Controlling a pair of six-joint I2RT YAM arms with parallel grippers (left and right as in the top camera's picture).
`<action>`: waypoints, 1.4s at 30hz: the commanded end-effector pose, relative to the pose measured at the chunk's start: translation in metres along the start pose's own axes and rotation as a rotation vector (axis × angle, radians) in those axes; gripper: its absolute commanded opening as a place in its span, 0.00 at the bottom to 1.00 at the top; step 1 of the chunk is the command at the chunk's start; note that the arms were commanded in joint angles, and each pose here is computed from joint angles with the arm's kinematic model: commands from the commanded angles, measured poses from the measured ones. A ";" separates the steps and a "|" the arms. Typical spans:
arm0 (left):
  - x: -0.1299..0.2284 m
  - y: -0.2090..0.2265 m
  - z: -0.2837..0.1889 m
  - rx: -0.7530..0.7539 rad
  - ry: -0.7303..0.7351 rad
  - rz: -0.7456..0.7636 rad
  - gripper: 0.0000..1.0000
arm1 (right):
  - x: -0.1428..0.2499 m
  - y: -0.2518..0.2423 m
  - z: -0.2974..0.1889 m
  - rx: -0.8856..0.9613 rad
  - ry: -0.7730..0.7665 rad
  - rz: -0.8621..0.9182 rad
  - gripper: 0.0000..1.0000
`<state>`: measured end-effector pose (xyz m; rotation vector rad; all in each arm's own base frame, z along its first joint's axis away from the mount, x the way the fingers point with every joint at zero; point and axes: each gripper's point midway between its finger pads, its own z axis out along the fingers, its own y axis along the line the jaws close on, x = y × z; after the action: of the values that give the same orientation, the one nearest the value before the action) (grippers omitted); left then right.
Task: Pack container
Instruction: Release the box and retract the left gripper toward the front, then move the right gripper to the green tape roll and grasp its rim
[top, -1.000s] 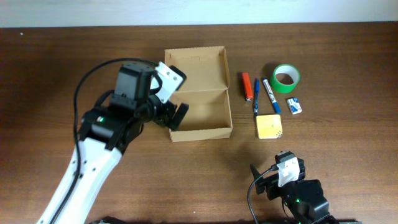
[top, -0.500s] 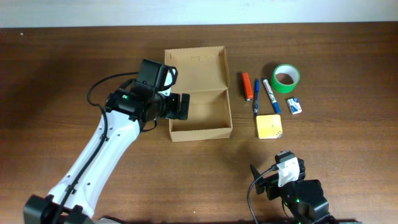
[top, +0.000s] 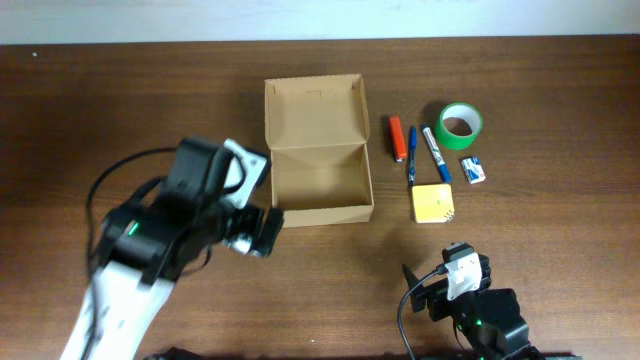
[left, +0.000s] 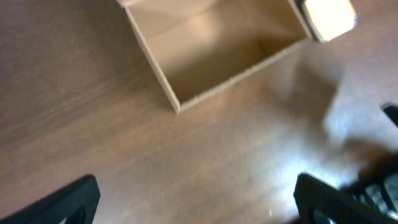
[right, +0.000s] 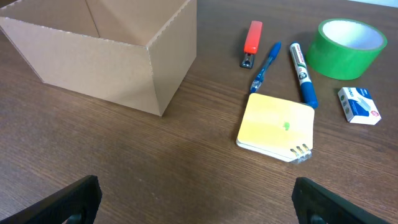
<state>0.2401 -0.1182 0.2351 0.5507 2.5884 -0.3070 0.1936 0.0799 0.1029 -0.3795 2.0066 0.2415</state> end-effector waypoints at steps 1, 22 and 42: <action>0.010 -0.008 -0.025 0.023 -0.049 0.065 0.99 | 0.000 -0.002 0.001 0.011 -0.007 0.006 0.99; 0.044 -0.020 -0.053 0.068 -0.045 0.074 1.00 | 0.000 -0.002 0.001 0.011 -0.007 0.006 0.99; 0.044 -0.020 -0.053 0.067 -0.045 0.073 1.00 | -0.012 0.014 0.000 -0.096 -0.027 0.646 0.99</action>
<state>0.1766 -0.1034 0.2593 0.6273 2.5338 -0.3623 0.1940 0.0905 0.1118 0.1001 2.0451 0.6240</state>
